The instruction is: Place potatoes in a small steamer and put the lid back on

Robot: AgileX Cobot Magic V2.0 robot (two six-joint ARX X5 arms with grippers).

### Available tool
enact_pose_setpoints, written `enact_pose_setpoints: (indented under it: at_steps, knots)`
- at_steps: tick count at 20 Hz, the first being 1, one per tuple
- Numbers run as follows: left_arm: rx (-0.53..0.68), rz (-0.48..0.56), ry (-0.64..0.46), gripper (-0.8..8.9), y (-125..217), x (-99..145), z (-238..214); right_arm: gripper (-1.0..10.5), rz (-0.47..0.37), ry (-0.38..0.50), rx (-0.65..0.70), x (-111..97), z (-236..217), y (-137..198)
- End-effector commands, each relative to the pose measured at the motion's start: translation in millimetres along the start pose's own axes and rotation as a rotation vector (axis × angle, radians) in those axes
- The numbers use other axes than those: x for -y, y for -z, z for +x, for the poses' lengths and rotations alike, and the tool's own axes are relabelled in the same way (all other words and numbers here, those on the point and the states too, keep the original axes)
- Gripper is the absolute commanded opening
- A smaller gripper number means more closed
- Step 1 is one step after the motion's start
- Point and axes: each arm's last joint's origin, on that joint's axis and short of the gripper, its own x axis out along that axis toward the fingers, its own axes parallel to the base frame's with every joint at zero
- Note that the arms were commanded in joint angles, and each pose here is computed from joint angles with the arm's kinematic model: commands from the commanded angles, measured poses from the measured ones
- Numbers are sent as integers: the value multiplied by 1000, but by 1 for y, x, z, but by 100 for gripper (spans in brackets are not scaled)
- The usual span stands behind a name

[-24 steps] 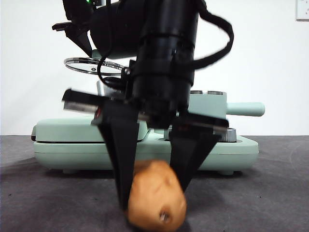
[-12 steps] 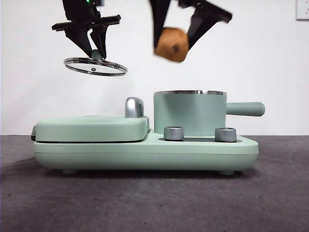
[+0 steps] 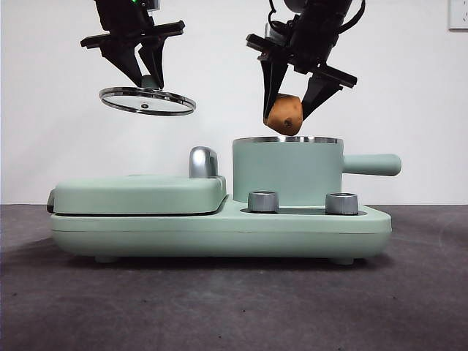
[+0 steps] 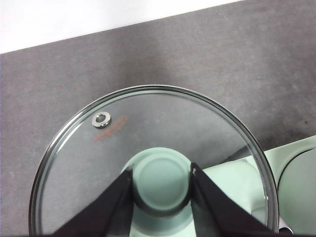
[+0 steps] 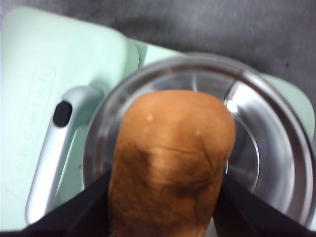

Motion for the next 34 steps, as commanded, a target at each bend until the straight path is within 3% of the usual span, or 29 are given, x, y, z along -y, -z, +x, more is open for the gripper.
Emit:
enact_pose_setpoints:
  at_steps: [1,7,21,23,25,27,34]
  knots:
    - [72,-5,7,5,-9,2,-20,208,-32,-2,-17,-3,12,-3]
    - [71,-5,7,5,-9,2,-20,208,-31,51,-138,3,39,3]
    - [57,-15,10,5,-8,3,-20,210,-15,58,-185,11,60,4]
    - [53,-15,10,5,-8,3,-20,250,-17,54,-177,11,62,3]
    - [50,-15,10,5,-7,3,-20,360,-21,51,-171,8,62,3]
    - [50,-16,10,5,-7,3,-20,459,-22,50,-165,7,59,3]
    - [53,-14,15,5,-8,5,-20,465,-34,41,-78,-4,-18,6]
